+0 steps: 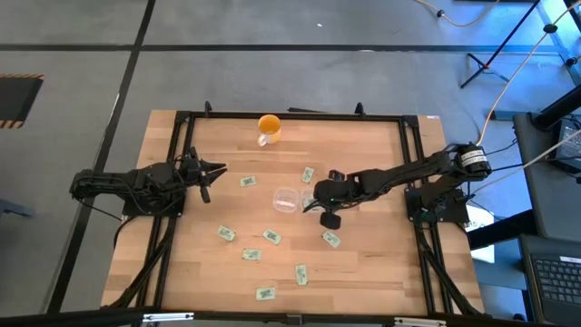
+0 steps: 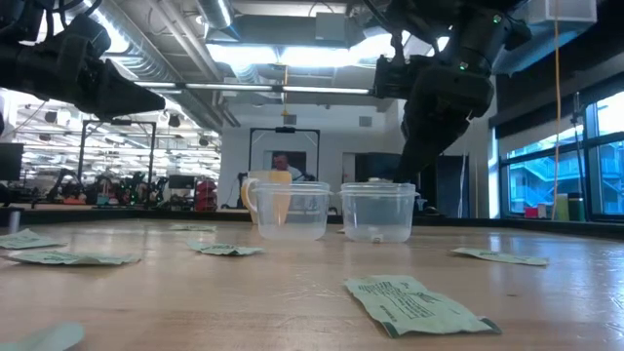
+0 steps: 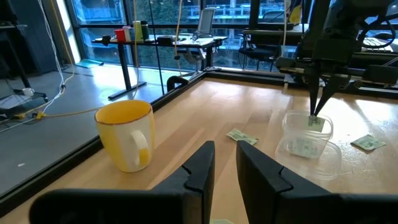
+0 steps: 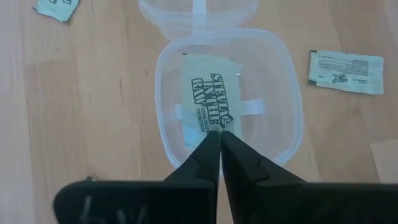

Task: Pick and place items into bin
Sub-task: Put the stevia packet into the right transparent bin

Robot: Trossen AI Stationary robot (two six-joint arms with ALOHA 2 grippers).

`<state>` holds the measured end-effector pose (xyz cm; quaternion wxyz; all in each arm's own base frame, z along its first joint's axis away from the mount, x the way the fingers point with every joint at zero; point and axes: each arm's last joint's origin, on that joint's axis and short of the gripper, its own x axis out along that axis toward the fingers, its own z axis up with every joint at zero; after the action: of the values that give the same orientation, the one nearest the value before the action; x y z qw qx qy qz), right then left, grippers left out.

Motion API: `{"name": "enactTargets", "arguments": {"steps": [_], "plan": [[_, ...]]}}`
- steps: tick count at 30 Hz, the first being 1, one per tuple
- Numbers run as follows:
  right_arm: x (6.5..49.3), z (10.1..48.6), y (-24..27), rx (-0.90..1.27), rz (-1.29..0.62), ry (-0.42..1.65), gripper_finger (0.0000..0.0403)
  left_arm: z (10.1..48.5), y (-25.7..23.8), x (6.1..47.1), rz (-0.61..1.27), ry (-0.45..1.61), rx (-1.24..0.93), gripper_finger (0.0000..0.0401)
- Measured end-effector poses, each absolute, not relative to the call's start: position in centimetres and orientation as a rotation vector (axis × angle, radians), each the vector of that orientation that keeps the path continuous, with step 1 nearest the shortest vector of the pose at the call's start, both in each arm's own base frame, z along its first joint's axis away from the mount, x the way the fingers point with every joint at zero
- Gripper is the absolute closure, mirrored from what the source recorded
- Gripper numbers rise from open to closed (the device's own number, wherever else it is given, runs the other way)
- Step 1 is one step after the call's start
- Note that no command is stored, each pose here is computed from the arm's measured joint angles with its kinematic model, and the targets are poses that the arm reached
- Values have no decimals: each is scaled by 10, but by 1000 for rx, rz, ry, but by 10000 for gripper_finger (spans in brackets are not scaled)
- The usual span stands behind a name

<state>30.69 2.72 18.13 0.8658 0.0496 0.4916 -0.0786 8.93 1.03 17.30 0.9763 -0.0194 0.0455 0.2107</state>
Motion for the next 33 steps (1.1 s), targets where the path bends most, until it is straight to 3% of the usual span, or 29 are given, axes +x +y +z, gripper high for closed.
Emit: {"name": "enactTargets", "arguments": {"steps": [16, 26, 33], "plan": [[308, 183, 27, 79, -152, 1020, 378, 173, 10, 89, 424, 92, -39, 340], [314, 203, 17, 14, -185, 1030, 280, 173, 10, 89, 425, 92, -40, 340], [316, 228, -2, -56, -216, 1106, 264, 173, 10, 89, 424, 92, -40, 340]]}}
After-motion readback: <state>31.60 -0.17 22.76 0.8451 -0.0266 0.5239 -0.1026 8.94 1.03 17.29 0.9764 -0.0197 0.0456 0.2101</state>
